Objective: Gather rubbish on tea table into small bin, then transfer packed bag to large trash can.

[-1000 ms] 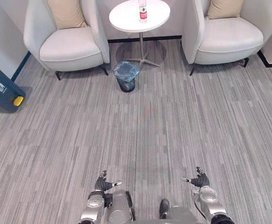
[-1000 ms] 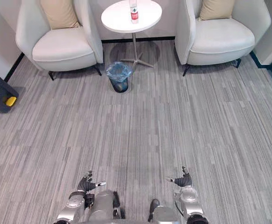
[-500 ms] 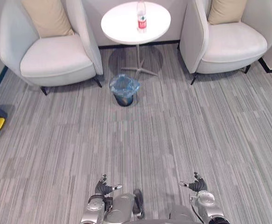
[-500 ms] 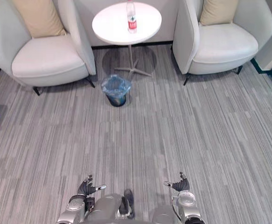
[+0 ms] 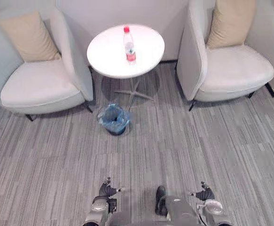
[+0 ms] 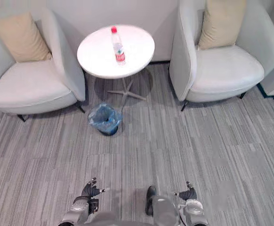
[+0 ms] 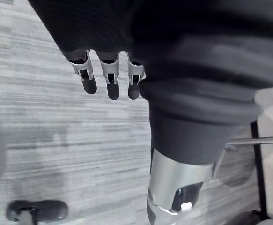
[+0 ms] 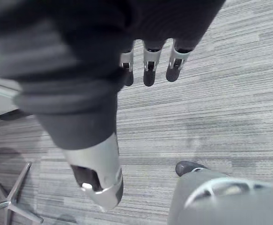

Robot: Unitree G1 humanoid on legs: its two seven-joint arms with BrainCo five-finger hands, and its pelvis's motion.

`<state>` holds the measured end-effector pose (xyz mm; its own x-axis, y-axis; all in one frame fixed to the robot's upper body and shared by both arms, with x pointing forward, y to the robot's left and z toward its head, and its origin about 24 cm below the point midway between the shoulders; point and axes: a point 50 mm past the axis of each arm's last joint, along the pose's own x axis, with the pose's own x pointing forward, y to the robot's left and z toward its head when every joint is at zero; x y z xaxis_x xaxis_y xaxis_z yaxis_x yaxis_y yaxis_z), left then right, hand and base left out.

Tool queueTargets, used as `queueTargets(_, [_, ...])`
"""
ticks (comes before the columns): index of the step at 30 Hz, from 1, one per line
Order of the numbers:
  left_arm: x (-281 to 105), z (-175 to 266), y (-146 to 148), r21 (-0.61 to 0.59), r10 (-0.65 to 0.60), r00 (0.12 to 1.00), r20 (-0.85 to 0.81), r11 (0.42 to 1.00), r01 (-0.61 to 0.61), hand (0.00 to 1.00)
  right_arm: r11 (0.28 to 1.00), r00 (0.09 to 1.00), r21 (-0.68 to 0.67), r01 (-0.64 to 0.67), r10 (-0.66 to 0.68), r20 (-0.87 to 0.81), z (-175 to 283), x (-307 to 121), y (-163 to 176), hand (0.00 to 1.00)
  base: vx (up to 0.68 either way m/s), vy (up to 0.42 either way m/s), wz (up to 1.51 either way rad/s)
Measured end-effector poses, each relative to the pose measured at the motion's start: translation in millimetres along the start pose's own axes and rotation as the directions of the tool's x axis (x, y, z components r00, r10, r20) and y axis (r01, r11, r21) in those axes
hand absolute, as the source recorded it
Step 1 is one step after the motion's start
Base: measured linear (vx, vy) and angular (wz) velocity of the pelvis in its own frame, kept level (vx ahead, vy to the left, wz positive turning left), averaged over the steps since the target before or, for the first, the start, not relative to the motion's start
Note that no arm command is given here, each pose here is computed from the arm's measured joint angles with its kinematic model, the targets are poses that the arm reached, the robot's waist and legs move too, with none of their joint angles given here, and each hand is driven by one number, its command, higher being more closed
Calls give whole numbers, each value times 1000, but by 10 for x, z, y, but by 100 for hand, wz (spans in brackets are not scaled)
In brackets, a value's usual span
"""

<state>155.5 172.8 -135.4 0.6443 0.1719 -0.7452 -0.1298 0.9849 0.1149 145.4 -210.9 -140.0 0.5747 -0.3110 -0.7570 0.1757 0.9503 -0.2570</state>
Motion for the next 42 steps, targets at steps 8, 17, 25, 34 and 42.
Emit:
queueTargets(8, [-24,-74,-11,-17,3,1000,-23,1000,-3,0,1000,1000,6,24,-24,-3,49,34,-83,0,384,112,-38])
queueTargets(17, [-42,-178,92,32,15,998,-56,999,-13,0,1000,998,4,-1,1,-58,-156,-42,10,0,450,188,6])
queueTargets(25, [-44,-189,124,28,20,998,-60,999,-19,0,1000,1000,6,-7,7,-8,-31,-14,31,0,416,-125,66])
queueTargets(34, [-29,-150,-101,-70,-11,998,-69,998,7,0,999,998,16,30,-29,-62,-173,-25,-95,0,297,-211,41])
queueTargets(42, [-32,-170,-26,-62,6,997,-71,998,-10,0,1000,997,23,12,-10,-81,-206,-42,-14,0,170,35,-11])
